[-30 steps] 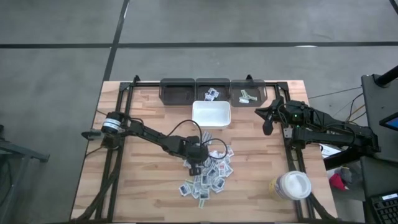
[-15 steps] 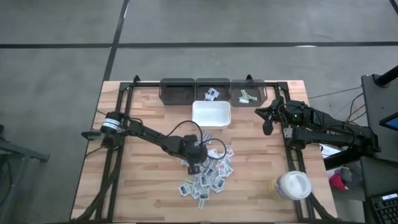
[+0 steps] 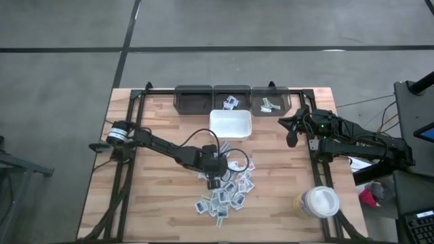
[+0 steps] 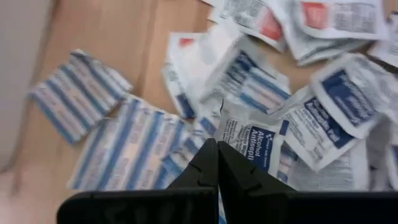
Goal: Pick & Place First Aid Supplies
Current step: Put the blue alcohol pad into the middle gray bin
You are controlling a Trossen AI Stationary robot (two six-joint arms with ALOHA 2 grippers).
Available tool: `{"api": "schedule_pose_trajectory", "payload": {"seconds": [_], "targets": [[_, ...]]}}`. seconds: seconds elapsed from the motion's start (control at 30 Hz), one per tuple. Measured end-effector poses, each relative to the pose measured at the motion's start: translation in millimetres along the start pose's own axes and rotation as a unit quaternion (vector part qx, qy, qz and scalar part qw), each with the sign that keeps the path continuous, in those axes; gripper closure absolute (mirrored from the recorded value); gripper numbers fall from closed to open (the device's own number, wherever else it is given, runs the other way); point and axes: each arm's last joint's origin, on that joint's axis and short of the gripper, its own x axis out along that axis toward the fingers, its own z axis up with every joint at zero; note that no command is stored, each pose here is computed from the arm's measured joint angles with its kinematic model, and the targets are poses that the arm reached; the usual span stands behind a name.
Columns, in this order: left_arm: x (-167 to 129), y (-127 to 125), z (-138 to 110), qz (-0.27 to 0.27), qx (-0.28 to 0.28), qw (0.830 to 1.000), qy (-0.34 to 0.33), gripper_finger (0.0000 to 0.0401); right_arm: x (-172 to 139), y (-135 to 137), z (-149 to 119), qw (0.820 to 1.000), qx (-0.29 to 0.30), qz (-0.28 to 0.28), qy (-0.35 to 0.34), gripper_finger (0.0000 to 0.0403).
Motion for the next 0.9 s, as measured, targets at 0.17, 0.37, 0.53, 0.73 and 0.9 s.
{"api": "schedule_pose_trajectory", "payload": {"seconds": [0.17,0.37,0.53,0.73,0.9], "targets": [[1,1,-3,0.004,-0.013,1.000,0.010,0.0401,0,0,0,1.000,0.000,0.000,0.000,0.0364],[1,1,-3,0.004,-0.014,1.000,0.012,0.0401,0,0,0,1.000,0.000,0.000,0.000,0.0364],[2,2,-6,0.005,-0.013,1.000,0.015,0.0401,0,0,0,1.000,0.000,0.000,0.000,0.0364],[5,0,-12,-0.025,-0.013,0.999,0.031,0.0400,0,0,0,1.000,0.000,0.000,0.000,0.0364],[6,0,-13,-0.026,-0.012,0.999,0.033,0.0370,0,0,0,1.000,0.000,0.000,0.000,0.0364]]}}
